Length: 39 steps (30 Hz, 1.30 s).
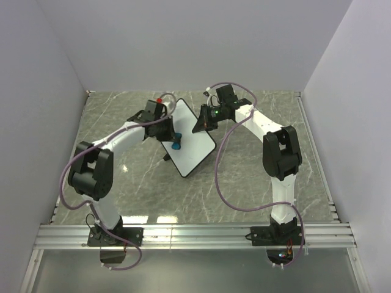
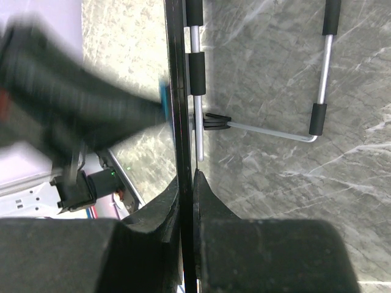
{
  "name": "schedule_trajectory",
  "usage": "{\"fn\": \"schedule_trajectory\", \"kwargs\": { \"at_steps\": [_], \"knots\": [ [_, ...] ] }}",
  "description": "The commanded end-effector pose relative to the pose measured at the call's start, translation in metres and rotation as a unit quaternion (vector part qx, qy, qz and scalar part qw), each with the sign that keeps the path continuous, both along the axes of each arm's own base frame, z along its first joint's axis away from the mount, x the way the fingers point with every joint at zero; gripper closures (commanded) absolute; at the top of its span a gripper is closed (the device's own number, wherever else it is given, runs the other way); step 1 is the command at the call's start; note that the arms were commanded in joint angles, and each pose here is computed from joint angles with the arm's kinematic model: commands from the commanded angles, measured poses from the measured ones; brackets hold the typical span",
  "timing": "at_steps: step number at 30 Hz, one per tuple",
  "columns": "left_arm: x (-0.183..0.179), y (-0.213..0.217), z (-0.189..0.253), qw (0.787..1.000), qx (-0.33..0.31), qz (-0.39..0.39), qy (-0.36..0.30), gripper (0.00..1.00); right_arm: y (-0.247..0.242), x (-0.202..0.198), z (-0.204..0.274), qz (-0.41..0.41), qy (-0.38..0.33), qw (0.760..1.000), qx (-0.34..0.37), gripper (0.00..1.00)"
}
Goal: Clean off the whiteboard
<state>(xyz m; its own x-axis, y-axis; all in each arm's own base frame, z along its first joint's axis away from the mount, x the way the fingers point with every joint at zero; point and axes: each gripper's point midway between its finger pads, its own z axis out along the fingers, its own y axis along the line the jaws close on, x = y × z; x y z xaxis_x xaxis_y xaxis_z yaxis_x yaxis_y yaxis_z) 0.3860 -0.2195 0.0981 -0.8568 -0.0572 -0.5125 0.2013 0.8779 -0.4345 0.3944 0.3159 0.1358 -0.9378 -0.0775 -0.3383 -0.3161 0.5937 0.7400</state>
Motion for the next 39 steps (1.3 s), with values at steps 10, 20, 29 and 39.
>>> {"fn": "schedule_trajectory", "kwargs": {
  "at_steps": [10,20,29,39],
  "knots": [
    [-0.117,-0.093,0.032,0.959,-0.122,-0.252,0.05,1.0,0.021,-0.036,-0.005,0.02,0.069,0.997,-0.013,1.0],
    [-0.072,-0.027,-0.018,0.997,-0.023,-0.05,0.062,1.0,0.024,-0.034,0.002,0.015,0.069,0.997,0.0,1.0],
    [0.007,0.003,-0.011,0.998,-0.005,0.04,0.04,1.0,0.021,-0.036,-0.001,0.018,0.069,0.997,-0.005,1.0],
    [0.041,0.03,-0.015,0.994,0.024,0.097,0.042,1.0,0.022,-0.039,-0.002,0.027,0.072,0.997,-0.006,1.0]
  ]
}}
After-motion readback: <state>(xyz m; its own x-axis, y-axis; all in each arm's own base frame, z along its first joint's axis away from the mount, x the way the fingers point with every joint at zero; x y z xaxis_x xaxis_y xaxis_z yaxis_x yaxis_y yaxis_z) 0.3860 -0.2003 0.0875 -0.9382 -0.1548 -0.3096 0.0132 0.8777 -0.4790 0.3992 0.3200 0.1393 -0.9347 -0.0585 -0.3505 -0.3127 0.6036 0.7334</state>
